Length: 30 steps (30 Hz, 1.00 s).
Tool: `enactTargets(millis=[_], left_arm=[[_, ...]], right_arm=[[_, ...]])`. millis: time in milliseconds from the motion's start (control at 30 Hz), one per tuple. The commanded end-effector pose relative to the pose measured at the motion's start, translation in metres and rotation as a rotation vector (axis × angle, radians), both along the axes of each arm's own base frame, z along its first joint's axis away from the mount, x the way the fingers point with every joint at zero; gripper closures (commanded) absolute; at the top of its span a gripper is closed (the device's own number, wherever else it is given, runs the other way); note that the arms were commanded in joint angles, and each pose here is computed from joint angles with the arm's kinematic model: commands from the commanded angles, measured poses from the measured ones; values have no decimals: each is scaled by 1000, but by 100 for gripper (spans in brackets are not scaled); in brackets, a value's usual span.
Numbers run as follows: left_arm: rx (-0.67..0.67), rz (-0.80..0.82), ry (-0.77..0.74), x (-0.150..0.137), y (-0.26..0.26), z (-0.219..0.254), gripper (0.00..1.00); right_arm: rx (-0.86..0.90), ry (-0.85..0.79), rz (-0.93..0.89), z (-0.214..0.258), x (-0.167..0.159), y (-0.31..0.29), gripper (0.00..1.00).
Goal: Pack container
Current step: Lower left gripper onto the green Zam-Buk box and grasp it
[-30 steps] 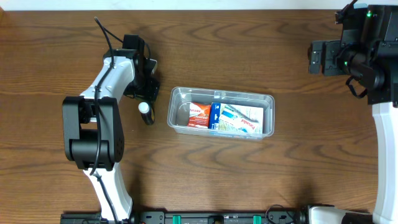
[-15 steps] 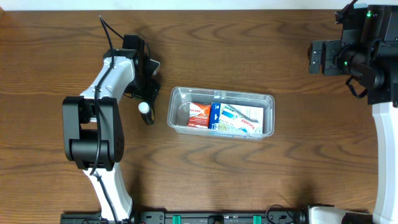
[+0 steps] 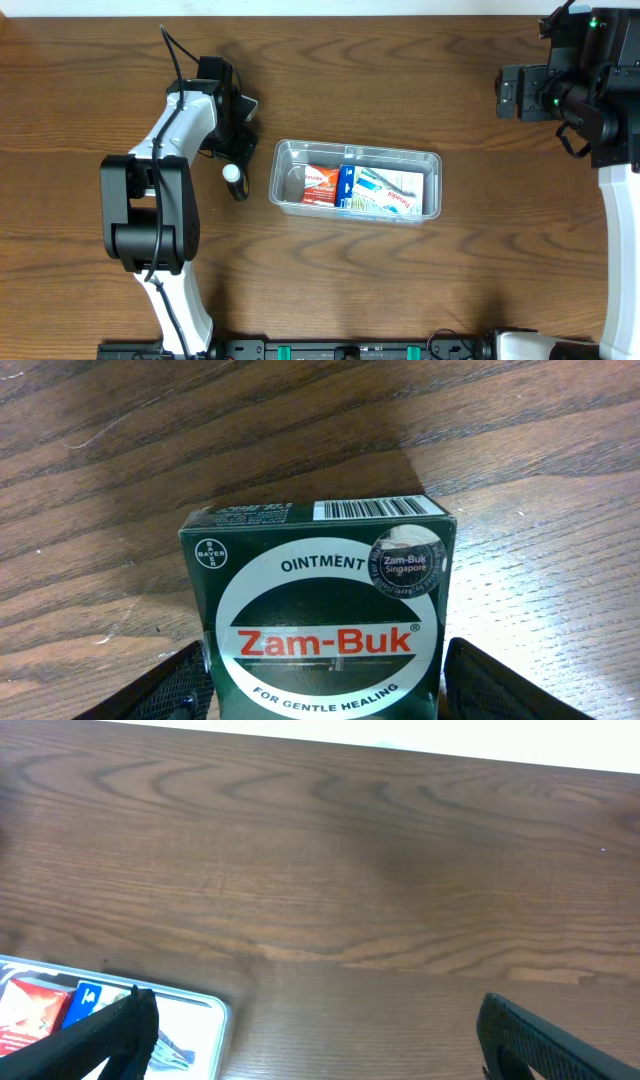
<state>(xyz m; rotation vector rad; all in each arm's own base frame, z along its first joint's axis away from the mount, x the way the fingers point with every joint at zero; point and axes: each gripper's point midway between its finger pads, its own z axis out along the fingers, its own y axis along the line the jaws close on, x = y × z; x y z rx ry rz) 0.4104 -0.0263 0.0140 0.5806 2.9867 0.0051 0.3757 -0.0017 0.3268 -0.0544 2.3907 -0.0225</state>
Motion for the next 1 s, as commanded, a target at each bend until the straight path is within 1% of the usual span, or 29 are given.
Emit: enactTargets(millis=[0, 700, 967], left_arm=[[-5, -8, 23, -5, 0, -7, 26], [-4, -3, 33, -10, 0, -13, 27], [-12, 78, 11, -3, 0, -7, 28]], right_arm=[[6, 0, -22, 0, 0, -3, 1], [6, 0, -22, 0, 0, -3, 1], [6, 0, -22, 0, 0, -3, 1]])
